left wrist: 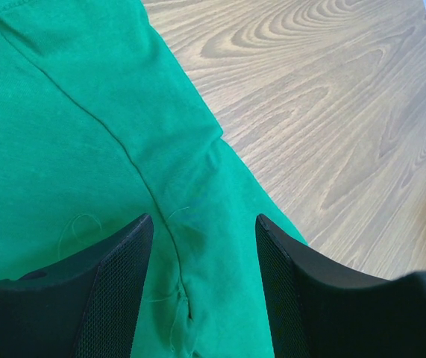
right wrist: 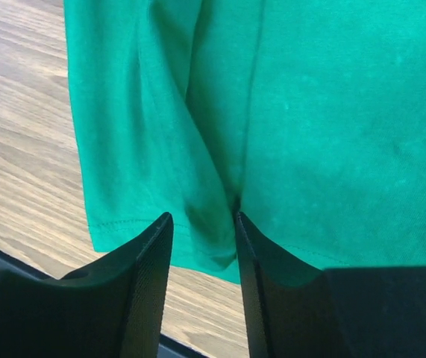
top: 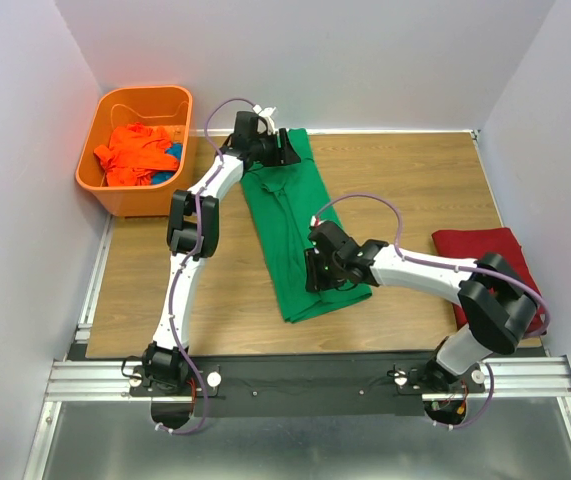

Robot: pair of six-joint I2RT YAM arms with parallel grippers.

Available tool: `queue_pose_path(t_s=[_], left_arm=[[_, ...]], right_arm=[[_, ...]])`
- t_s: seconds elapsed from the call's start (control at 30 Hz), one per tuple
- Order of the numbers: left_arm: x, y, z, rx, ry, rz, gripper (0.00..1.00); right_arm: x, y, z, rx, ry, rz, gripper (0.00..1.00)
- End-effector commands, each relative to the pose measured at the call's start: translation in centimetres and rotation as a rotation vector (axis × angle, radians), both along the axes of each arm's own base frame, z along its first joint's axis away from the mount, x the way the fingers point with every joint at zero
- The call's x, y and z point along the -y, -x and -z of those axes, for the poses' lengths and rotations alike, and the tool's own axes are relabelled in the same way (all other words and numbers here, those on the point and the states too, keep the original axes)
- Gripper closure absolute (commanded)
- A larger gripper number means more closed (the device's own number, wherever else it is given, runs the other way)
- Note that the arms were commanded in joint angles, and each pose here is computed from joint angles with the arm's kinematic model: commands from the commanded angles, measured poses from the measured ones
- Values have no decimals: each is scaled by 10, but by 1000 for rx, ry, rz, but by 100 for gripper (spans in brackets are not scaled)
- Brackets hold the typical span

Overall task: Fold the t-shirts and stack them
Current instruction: Fold the tshirt

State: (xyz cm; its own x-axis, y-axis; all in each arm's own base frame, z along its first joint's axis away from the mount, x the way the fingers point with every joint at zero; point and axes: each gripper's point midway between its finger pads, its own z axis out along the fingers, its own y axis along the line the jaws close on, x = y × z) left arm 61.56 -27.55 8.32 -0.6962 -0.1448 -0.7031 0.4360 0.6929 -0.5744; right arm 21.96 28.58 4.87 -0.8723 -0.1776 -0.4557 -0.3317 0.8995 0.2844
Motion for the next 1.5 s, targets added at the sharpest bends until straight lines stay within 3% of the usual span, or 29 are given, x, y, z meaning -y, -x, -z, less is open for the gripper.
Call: queue_pose_path(t_s=[0.0, 0.33, 0.47, 0.67, 1.33, 1.47], left_arm=[[-1, 1, -15, 20, 18, 15, 35], [-1, 1, -10, 13, 16, 13, 35], [-1, 1, -10, 10, 18, 13, 35], [-2, -1, -7, 6, 15, 5, 35], [0, -2, -6, 7, 19, 14, 35], [2, -2, -14, 30, 22, 33, 35]], right_arm=[[5, 8, 5, 3, 29, 2, 55], [11, 18, 9, -17, 28, 18, 65], [11, 20, 4, -18, 8, 28, 82], [15, 29, -1, -31, -11, 43, 94], [48, 50, 22, -75, 87, 153, 95], [51, 43, 13, -42, 98, 178, 91]])
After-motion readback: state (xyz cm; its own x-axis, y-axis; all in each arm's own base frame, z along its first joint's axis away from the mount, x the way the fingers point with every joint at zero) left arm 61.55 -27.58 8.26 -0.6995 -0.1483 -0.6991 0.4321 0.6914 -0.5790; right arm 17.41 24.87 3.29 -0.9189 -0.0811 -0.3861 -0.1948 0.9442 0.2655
